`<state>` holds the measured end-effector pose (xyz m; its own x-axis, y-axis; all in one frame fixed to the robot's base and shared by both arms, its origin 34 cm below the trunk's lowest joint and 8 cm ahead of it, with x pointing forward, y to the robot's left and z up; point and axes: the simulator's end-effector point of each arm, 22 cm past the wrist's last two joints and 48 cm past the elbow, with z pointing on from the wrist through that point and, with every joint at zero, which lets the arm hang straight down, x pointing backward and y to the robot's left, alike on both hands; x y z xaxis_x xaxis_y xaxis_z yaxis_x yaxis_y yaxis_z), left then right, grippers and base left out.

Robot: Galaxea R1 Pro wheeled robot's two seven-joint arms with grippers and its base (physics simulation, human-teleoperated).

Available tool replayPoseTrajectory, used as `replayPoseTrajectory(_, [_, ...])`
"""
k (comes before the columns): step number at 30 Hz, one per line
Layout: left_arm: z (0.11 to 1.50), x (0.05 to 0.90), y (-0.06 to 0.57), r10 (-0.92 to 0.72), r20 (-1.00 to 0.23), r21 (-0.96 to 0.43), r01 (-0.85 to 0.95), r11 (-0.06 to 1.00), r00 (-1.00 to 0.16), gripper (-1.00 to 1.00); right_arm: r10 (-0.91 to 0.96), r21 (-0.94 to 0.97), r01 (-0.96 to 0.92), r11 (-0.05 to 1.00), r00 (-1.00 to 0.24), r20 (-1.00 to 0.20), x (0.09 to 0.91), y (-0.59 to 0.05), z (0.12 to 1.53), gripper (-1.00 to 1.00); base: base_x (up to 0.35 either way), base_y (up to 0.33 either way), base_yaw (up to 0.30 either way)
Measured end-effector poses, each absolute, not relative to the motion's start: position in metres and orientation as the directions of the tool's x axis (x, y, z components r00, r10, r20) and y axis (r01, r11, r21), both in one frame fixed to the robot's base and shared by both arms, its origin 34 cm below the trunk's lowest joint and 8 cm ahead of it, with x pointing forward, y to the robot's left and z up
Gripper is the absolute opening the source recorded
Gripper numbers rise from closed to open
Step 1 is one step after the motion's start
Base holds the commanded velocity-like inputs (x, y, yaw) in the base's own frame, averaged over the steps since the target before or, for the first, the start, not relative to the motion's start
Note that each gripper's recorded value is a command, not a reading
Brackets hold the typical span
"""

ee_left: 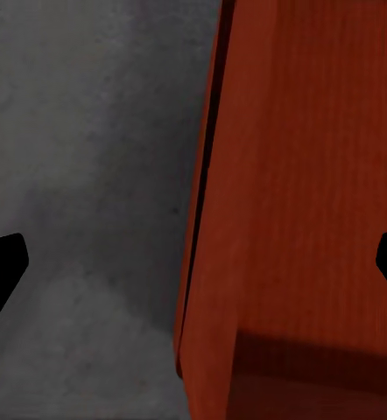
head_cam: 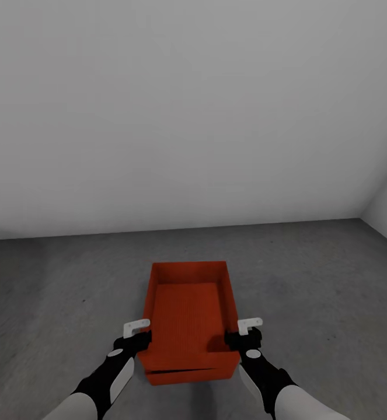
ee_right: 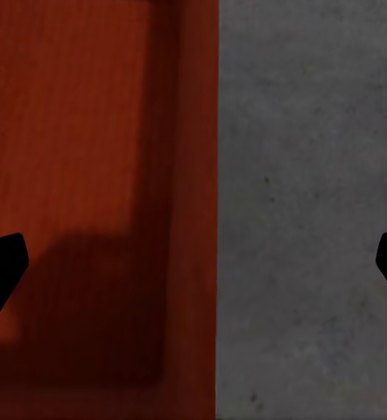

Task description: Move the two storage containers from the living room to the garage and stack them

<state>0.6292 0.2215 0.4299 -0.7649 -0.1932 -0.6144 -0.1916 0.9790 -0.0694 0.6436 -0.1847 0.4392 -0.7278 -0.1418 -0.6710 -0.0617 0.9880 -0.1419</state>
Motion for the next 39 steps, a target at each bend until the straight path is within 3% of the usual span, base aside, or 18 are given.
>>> replayPoseTrajectory(10, [0.456, 0.658, 0.215, -0.2, -0.666, -0.098, -0.182, 0.978, -0.718, 1.0, -0.142, -0.141, -0.062, 0.988, -0.717, -0.683, 0.649, -0.183, 0.444, 1.0, 0.0, 0.0, 0.0])
replayPoseTrajectory(39, [0.503, 0.664, 0.216, -0.199, -0.667, -0.097, -0.182, 0.979, -0.718, 1.0, -0.142, -0.14, -0.064, 0.988, -0.728, -0.671, 0.653, -0.182, 0.489, 1.0, 0.0, 0.0, 0.0])
